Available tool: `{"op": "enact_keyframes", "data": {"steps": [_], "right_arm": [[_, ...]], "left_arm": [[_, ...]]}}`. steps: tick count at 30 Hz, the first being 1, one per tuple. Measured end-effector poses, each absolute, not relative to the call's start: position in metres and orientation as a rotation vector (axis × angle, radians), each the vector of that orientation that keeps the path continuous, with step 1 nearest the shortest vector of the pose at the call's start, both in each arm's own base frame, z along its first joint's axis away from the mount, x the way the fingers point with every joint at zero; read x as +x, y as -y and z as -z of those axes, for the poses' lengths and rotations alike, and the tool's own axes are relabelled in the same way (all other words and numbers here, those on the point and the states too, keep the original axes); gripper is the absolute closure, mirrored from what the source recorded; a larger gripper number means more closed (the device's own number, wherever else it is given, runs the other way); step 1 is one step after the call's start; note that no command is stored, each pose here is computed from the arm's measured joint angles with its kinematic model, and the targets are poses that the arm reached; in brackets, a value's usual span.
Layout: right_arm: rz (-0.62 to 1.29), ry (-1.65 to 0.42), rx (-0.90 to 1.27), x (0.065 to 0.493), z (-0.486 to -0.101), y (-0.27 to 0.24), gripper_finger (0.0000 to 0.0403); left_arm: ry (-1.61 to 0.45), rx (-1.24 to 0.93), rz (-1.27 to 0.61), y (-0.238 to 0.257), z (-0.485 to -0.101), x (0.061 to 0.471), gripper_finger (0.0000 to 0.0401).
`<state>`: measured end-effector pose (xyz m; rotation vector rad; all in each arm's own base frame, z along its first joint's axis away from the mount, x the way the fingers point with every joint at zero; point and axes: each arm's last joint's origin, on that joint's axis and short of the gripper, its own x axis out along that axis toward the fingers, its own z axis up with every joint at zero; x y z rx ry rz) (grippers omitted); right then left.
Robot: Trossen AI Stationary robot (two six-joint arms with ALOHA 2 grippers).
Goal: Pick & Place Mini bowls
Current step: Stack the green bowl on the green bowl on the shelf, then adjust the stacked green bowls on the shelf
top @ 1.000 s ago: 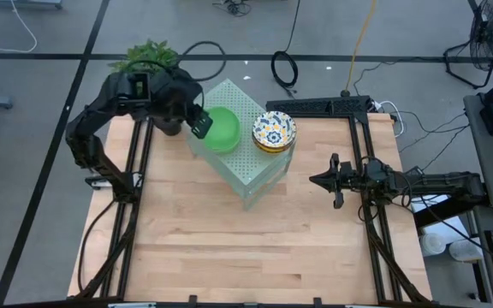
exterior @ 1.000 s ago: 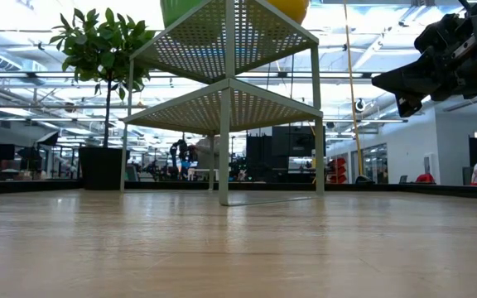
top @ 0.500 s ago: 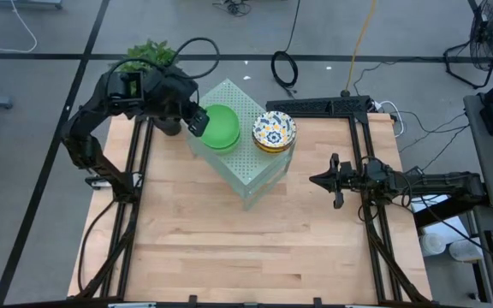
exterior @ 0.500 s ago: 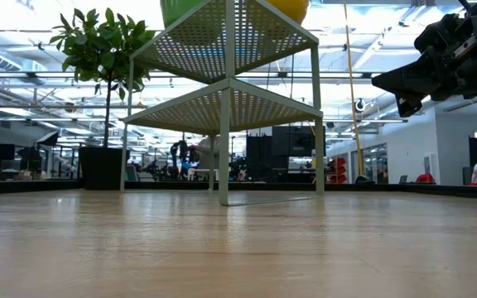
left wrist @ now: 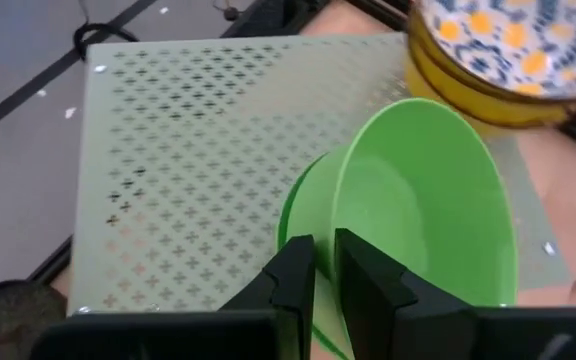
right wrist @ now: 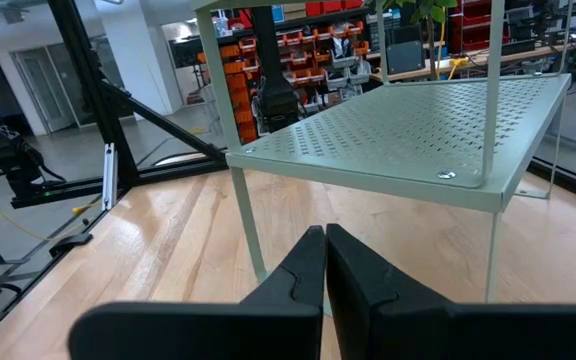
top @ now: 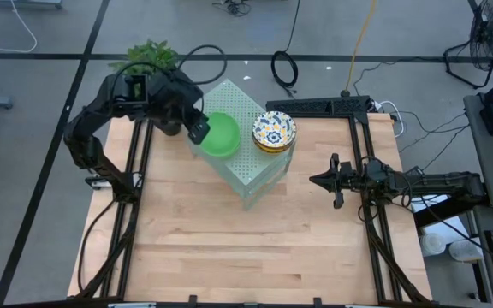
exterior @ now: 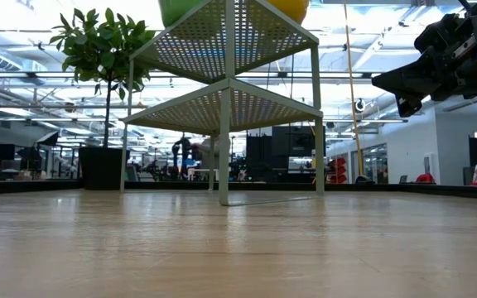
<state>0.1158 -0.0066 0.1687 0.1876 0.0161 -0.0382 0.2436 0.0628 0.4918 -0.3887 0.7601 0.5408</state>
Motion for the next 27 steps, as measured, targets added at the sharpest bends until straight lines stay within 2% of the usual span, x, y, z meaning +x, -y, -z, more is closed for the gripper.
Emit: {"op": "enact_keyframes", "data": {"steps": [5,15,19,23,27], "right_arm": [[0.038,-0.016,0.188,0.116,-0.169,0.007,0.0403],[0.038,-0.016,0.19,0.116,-0.169,0.007,0.0403],[0.038,-0.016,0.19,0.116,-0.169,0.007,0.0403],[0.038,-0.016,0.19,0.116,-0.169,0.007,0.0403],[0.039,-0.02,0.197,0.116,-0.168,0.007,0.0403]], "left_arm": [[-0.764,-0.348,-0.534,-0.06,-0.492,0.244,0.0354],[-0.709,-0.285,-0.636,-0.064,-0.495,0.246,0.0354],[-0.683,-0.307,-0.508,-0.058,-0.501,0.243,0.0354],[-0.718,-0.209,-0.338,-0.035,-0.504,0.239,0.0354],[-0.75,-0.1,-0.244,0.001,-0.501,0.241,0.0354]]}}
